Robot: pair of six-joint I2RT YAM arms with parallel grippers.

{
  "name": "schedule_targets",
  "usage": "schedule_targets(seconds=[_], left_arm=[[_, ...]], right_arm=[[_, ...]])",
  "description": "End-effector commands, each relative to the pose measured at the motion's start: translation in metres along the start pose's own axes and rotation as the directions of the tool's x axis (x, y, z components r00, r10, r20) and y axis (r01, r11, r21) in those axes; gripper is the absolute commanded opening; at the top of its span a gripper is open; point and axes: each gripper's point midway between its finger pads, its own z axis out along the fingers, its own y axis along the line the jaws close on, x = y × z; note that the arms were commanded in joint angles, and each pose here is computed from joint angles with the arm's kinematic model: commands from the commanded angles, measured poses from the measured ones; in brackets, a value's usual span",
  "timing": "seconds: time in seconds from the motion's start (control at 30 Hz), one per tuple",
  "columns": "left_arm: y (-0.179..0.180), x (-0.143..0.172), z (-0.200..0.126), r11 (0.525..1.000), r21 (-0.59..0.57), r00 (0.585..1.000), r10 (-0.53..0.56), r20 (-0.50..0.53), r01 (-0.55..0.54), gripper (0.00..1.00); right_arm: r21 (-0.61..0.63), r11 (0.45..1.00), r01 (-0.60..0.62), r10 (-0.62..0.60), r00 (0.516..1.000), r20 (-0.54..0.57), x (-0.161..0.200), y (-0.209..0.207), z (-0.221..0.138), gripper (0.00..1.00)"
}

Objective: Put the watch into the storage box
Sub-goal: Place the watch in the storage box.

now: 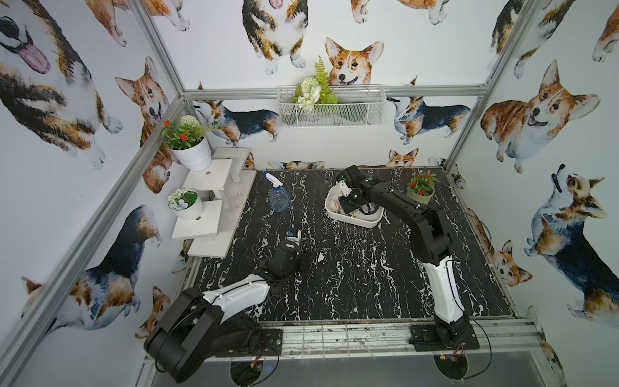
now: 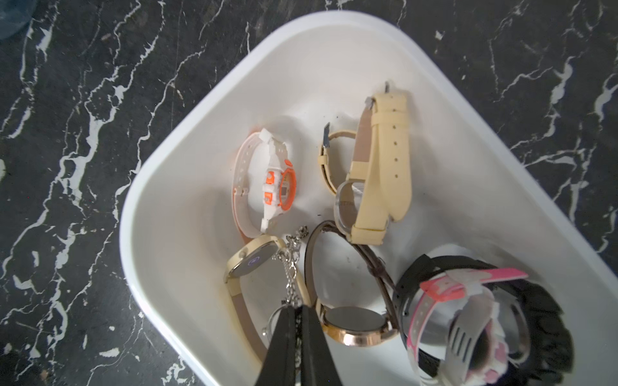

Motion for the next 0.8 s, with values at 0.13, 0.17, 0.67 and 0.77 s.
schedule_targets(seconds=[0.13, 0.17, 0.67, 0.77], left_arm=[[-0.004, -0.006, -0.001, 1.000, 0.011, 1.000, 0.006, 0.012, -0.007, 0.53], [-0.004, -0.007, -0.001, 1.000, 0.010, 1.000, 0.007, 0.014, -0.007, 0.53], [-0.009, -0.047, -0.013, 0.998, -0.031, 0.996, 0.050, 0.075, -0.048, 0.65], [-0.010, -0.073, -0.018, 0.994, -0.071, 0.991, 0.085, 0.107, -0.078, 0.76]], right_arm=[[0.002, 1.000, 0.022, -0.022, 1.000, -0.014, -0.002, 0.002, 0.009, 0.04], [0.002, 1.000, 0.021, -0.021, 1.000, -0.015, -0.003, 0.001, 0.009, 0.07], [-0.029, 1.000, 0.001, 0.003, 0.988, 0.155, -0.028, 0.004, -0.057, 0.44], [-0.047, 0.999, -0.019, 0.029, 0.972, 0.235, -0.030, 0.002, -0.085, 0.54]])
